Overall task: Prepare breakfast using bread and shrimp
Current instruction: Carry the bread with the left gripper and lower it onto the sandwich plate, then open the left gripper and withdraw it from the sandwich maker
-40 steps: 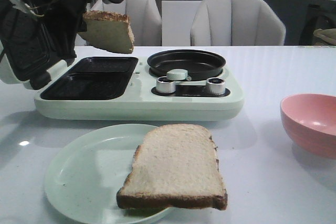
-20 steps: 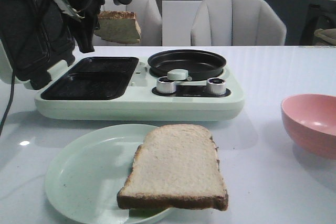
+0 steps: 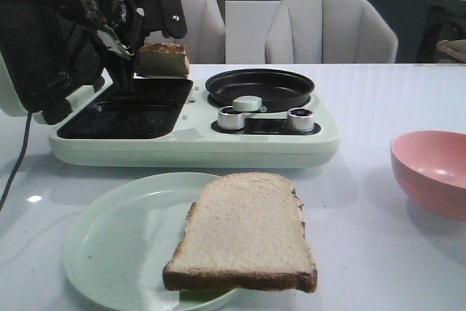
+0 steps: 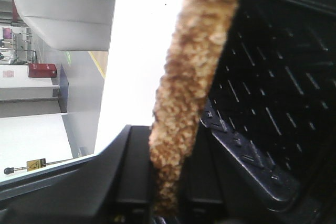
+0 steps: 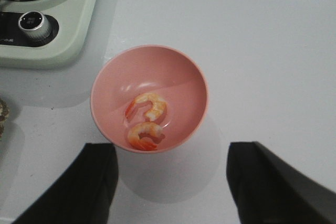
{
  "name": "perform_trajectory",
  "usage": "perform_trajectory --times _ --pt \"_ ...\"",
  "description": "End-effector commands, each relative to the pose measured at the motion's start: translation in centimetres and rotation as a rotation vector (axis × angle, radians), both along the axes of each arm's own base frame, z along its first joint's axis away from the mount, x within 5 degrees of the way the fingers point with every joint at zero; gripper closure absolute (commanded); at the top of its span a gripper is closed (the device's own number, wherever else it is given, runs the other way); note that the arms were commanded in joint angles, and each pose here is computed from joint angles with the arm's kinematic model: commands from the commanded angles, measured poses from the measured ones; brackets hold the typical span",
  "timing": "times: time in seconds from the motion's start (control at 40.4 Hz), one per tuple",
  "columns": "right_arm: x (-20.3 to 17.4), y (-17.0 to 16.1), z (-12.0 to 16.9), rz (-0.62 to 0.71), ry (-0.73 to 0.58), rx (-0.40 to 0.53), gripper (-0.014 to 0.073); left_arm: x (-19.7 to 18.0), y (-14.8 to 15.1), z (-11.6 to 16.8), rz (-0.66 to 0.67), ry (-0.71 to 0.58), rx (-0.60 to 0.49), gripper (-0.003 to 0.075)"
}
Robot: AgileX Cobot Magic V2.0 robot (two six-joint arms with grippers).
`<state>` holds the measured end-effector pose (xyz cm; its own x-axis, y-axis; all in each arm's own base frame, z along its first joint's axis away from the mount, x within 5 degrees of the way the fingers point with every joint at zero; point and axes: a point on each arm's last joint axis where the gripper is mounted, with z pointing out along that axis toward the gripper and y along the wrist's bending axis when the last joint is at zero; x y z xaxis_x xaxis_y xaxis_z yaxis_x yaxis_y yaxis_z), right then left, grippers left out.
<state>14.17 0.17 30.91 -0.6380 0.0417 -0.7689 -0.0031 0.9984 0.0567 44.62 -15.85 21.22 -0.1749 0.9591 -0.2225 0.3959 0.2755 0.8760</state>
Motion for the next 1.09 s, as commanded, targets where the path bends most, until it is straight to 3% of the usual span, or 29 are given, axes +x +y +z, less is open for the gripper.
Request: perform_trajectory --times 0.0,0.099,0.223,0.495,0.619,0.742,0.94,1.064 --pt "0.4 0.0 1.5 0.001 -0.091 -0.003 0.0046 -0.1 0.5 4.1 0.029 -0.105 -0.017 0.0415" --pt "0.4 0.0 1.5 0.001 -0.091 -0.003 0.0046 -0.1 0.4 4.1 0.029 -0.105 -0.016 0.0293" --pt "0.4 0.0 1.5 0.001 -0.091 -0.003 0.0046 -0.2 0.6 4.1 0.064 -0.115 0.001 0.021" --pt "0.4 0.0 1.5 0.001 -0.091 -0.003 0.0046 -0.9 0.6 4.3 0.176 -0.13 0.051 0.0211" --pt "0.4 0.0 1.5 0.001 -0.091 -0.003 0.0046 -1.8 -0.2 3.8 0.167 -0.017 0.088 0.0211" --pt "0.4 0.0 1.5 0.001 -0.091 -0.003 0.0046 -3.0 -0.7 4.7 0.183 0.048 0.018 0.0211" --pt "0.4 0.0 1.5 0.001 -0.091 -0.003 0.0046 -6.1 -1.4 8.5 0.183 0.097 -0.083 0.0211" --pt "0.4 0.0 1.5 0.001 -0.091 -0.003 0.0046 -9.4 -1.3 11.5 0.195 0.226 -0.258 0.0211"
